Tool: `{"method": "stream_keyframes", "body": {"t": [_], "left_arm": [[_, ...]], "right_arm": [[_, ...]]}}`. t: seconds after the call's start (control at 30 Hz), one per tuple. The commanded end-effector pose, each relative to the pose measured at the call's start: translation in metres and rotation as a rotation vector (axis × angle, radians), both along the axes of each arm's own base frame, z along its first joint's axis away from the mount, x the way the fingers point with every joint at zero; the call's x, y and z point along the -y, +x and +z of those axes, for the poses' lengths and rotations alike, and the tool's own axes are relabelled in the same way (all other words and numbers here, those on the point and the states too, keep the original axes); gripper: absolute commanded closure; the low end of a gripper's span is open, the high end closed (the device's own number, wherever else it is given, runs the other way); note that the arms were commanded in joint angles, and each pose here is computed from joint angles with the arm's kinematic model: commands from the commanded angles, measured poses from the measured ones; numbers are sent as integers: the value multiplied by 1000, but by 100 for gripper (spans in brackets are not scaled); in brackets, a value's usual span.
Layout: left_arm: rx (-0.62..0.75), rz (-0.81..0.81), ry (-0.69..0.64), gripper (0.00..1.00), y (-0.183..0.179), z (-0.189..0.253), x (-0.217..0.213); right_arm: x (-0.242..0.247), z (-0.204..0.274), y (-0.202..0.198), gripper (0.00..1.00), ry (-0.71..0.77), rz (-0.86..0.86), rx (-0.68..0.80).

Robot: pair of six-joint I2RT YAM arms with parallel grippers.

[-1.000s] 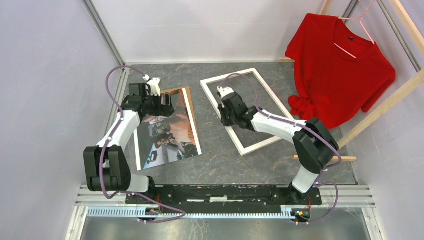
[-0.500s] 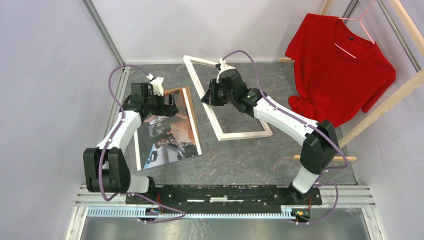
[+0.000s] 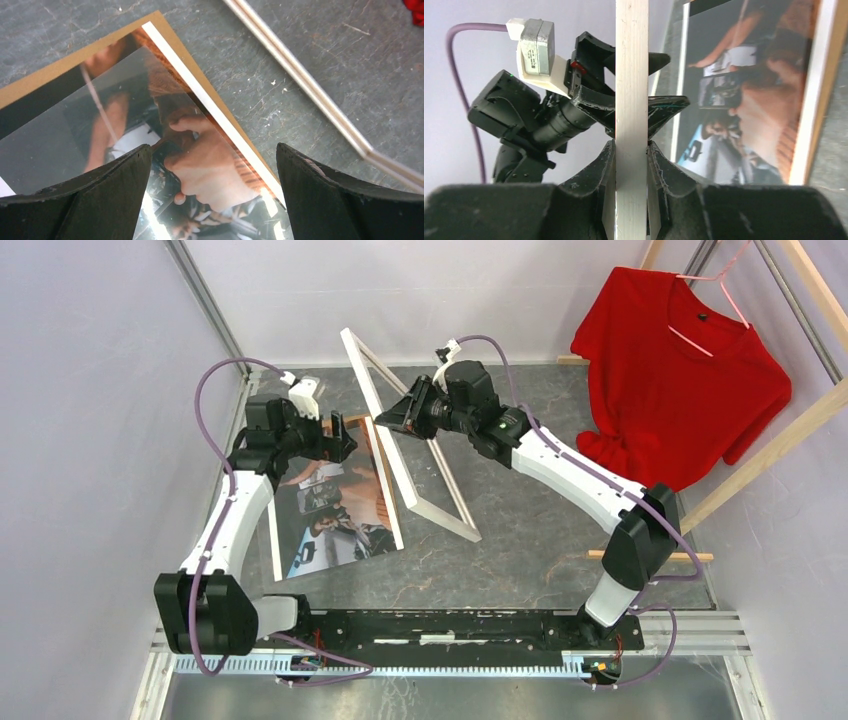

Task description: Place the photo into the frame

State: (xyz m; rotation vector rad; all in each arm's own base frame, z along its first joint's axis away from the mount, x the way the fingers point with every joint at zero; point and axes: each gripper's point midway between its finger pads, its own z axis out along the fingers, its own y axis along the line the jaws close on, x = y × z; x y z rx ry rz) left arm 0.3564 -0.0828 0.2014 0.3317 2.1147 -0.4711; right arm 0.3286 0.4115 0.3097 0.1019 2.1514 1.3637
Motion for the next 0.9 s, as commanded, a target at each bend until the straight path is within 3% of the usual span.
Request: {"method": "stream_keyframes", "body": {"t": [0.0, 0.2, 0.37, 0.4, 0.57, 0.7, 0.87], "left_arm": [[107, -9, -76, 0, 5, 50, 10], [144, 48, -119, 0, 18, 66, 9], [207, 68, -109, 0, 30, 79, 21], [204, 66, -105, 0, 33, 78, 24], [223, 82, -93, 0, 51, 87, 36], [237, 81, -86, 0, 63, 94, 43], [236, 57, -78, 0, 71, 96, 57]], "right_arm": [[-7, 78, -18, 100, 273, 75, 48], [-6, 89, -22, 100, 427, 143, 14], [3, 75, -13, 100, 367, 123, 6], [5, 71, -12, 97, 357, 121, 3], [18, 55, -4, 51, 269, 106, 32], [28, 55, 0, 37, 212, 101, 89], [32, 57, 5, 28, 122, 128, 141]]}}
